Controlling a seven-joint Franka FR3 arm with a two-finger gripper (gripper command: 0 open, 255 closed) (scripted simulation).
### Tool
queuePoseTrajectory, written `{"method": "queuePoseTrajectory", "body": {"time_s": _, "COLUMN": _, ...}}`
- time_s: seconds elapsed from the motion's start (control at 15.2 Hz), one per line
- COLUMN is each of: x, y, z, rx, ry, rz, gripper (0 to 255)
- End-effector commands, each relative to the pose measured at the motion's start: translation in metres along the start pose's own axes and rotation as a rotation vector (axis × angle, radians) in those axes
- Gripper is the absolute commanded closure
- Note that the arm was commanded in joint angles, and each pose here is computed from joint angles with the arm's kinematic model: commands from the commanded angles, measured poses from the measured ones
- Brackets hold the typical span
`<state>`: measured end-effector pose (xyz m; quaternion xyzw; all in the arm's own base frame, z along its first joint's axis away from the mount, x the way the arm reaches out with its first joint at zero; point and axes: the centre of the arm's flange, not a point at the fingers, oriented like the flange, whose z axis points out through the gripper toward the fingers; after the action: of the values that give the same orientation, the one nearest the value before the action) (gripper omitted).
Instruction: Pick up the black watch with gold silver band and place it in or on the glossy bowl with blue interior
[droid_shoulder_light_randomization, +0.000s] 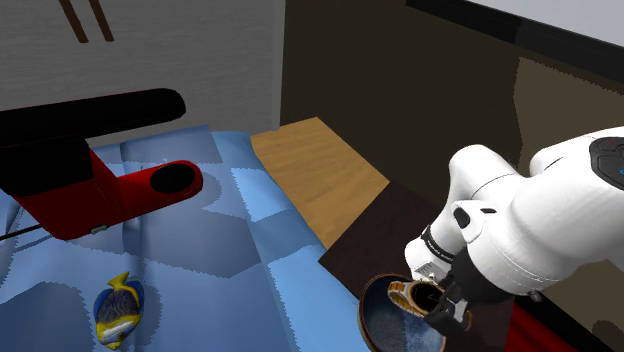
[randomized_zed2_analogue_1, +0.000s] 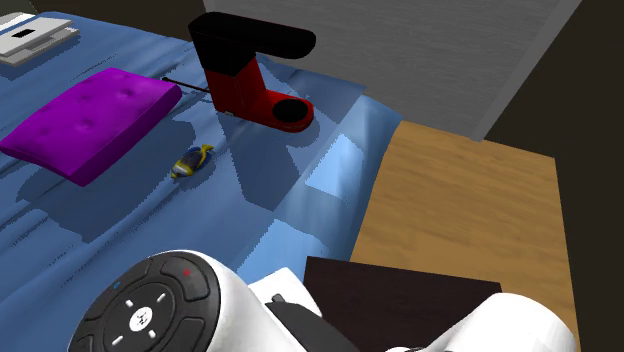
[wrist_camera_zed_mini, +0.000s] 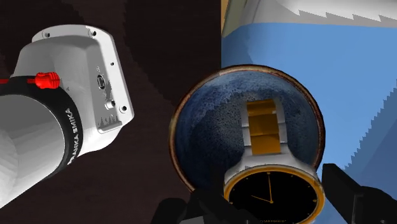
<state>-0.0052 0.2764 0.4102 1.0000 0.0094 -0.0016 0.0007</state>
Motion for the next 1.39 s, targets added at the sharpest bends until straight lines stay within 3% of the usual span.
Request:
{"method": "queuePoseTrajectory", "body": {"time_s": 0.0, "x": -0.001, "y": 0.0, "z": 0.011, "rx": 0.0, "ry": 0.0, "rz": 0.0, "gripper": 255}}
{"method": "queuePoseTrajectory", "body": {"time_s": 0.79, "x": -0.001, "y": 0.0, "z": 0.078, "rx": 0.0, "ry": 0.0, "rz": 0.0, "gripper": 255}}
{"method": "queuePoseTrajectory", "body": {"time_s": 1.19, "x": -0.001, "y": 0.0, "z": 0.078, "rx": 0.0, "ry": 0.0, "rz": 0.0, "gripper": 255}}
{"method": "queuePoseTrajectory", "body": {"time_s": 1.25, "x": -0.001, "y": 0.0, "z": 0.078, "rx": 0.0, "ry": 0.0, "rz": 0.0, "gripper": 0}}
{"method": "queuePoseTrajectory", "body": {"time_s": 1.32, "x": -0.004, "y": 0.001, "z": 0.084, "rx": 0.006, "ry": -0.06, "rz": 0.016, "gripper": 0}}
